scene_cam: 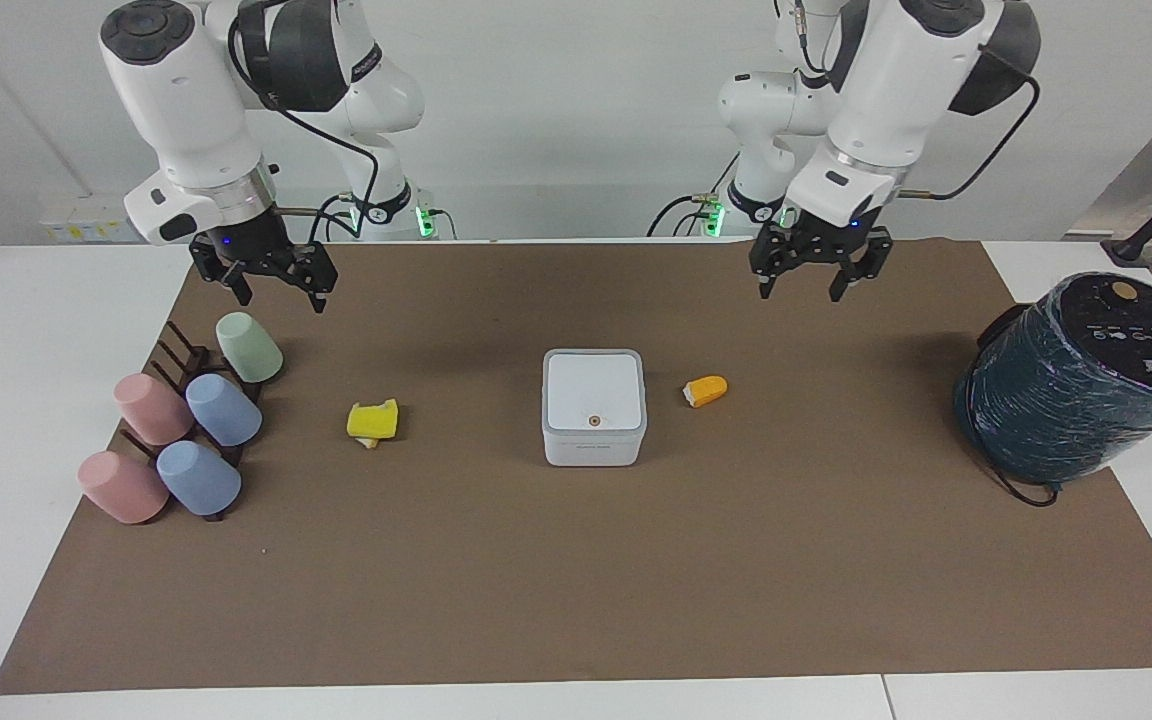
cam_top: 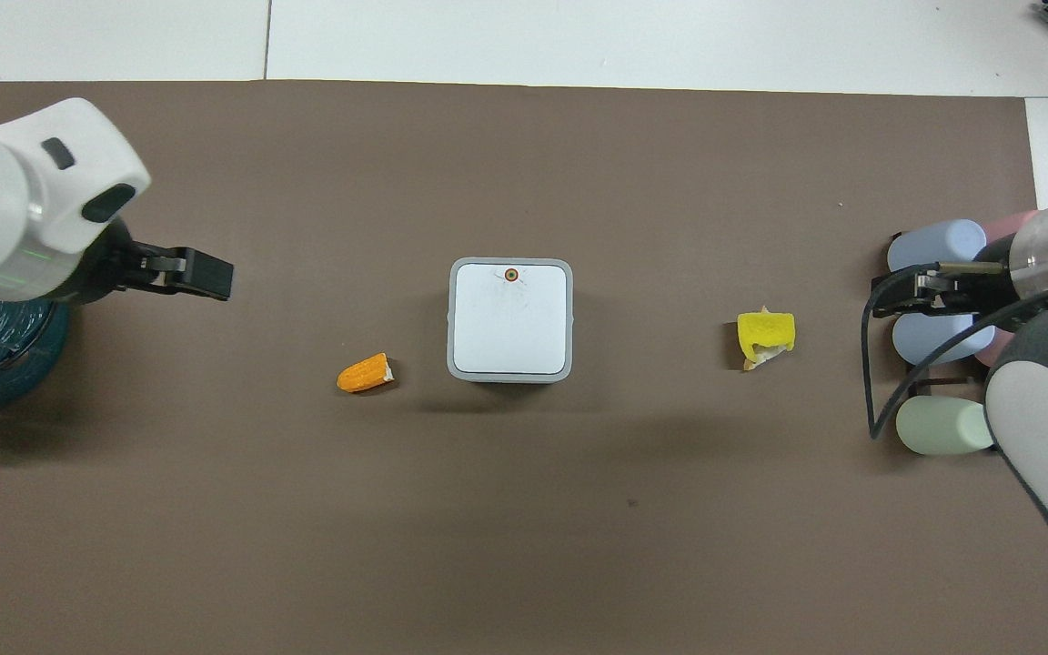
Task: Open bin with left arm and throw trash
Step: 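Reach the left gripper to the white bin lid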
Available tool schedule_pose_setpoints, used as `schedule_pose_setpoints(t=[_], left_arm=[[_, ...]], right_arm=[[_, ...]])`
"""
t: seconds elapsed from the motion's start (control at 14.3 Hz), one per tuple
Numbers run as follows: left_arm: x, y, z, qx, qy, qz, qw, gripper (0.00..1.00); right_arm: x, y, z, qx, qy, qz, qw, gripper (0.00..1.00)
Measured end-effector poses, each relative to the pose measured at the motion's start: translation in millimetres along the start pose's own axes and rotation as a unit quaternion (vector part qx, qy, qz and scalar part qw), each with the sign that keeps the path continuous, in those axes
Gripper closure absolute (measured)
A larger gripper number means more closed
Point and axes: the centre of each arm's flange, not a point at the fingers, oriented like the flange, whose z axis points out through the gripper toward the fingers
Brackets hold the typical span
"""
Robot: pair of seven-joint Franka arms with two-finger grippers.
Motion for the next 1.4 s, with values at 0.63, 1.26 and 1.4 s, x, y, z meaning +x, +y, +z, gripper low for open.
schedule_pose_setpoints(t=[0.63,1.26,1.4], left_arm=[[-12.0,121.1,91.2,-0.08,0.067,-0.016,0.994,0.86],[10.5,145.9,151.2,-0.112,0.107,-0.023,0.988,0.87],[6.1,157.5,170.3,-0.111,0.098,-0.016,0.989,0.87]], right_arm=[[0.0,0.0,0.0,0.0,0.0,0.0,1.0,0.0],[0.0,0.0,0.0,0.0,0.0,0.0,1.0,0.0],[0.0,0.0,0.0,0.0,0.0,0.0,1.0,0.0]])
